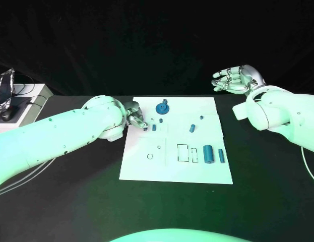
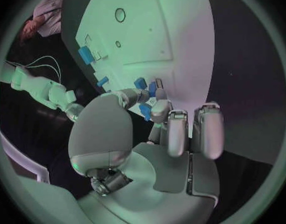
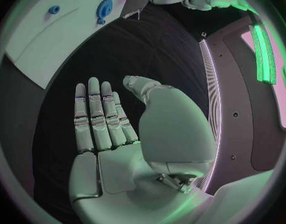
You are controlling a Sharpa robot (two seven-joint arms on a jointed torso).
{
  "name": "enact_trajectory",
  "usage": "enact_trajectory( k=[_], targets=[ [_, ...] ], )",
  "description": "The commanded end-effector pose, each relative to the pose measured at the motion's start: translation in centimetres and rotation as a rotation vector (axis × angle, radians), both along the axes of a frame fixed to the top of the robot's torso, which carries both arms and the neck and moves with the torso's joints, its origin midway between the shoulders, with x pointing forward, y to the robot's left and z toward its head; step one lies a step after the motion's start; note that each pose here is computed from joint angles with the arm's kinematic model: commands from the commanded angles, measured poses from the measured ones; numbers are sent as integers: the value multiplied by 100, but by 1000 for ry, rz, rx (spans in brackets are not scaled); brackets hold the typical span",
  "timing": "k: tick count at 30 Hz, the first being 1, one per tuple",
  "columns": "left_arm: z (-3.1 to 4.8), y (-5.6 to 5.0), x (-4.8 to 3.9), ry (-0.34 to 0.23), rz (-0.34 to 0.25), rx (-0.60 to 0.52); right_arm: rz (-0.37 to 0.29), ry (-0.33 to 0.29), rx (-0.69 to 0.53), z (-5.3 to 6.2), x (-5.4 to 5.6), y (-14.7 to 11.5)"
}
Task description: Assemble the parts on the task board
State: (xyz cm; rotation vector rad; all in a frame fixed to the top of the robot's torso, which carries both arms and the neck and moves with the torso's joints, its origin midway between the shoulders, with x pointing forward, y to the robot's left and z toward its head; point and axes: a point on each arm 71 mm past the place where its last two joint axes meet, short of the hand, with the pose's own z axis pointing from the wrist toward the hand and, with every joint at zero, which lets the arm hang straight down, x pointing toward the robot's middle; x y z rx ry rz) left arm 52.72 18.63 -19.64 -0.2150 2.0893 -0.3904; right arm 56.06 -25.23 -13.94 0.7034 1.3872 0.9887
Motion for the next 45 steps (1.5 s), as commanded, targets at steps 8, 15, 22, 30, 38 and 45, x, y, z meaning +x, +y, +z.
enact_trajectory(
  k=[8, 15, 22, 30, 38, 45],
  targets=[
    [-42, -8, -1, -15, -14, 5, 17, -11, -1, 7, -5, 17],
    [-48, -6, 17, -31, -18, 14, 18, -9, -1, 6, -6, 16],
    [-70, -27, 16, -36, -29, 26, 19, -9, -1, 6, -8, 13],
    [-94, -28, 8, -27, -38, 42, 17, -8, -1, 6, -10, 3],
    [-123, -30, -13, -2, -53, 63, 16, -8, -1, 6, -12, -1],
    [-133, -16, -21, 6, -58, 79, 17, -7, -1, 5, -11, 0]
  ],
)
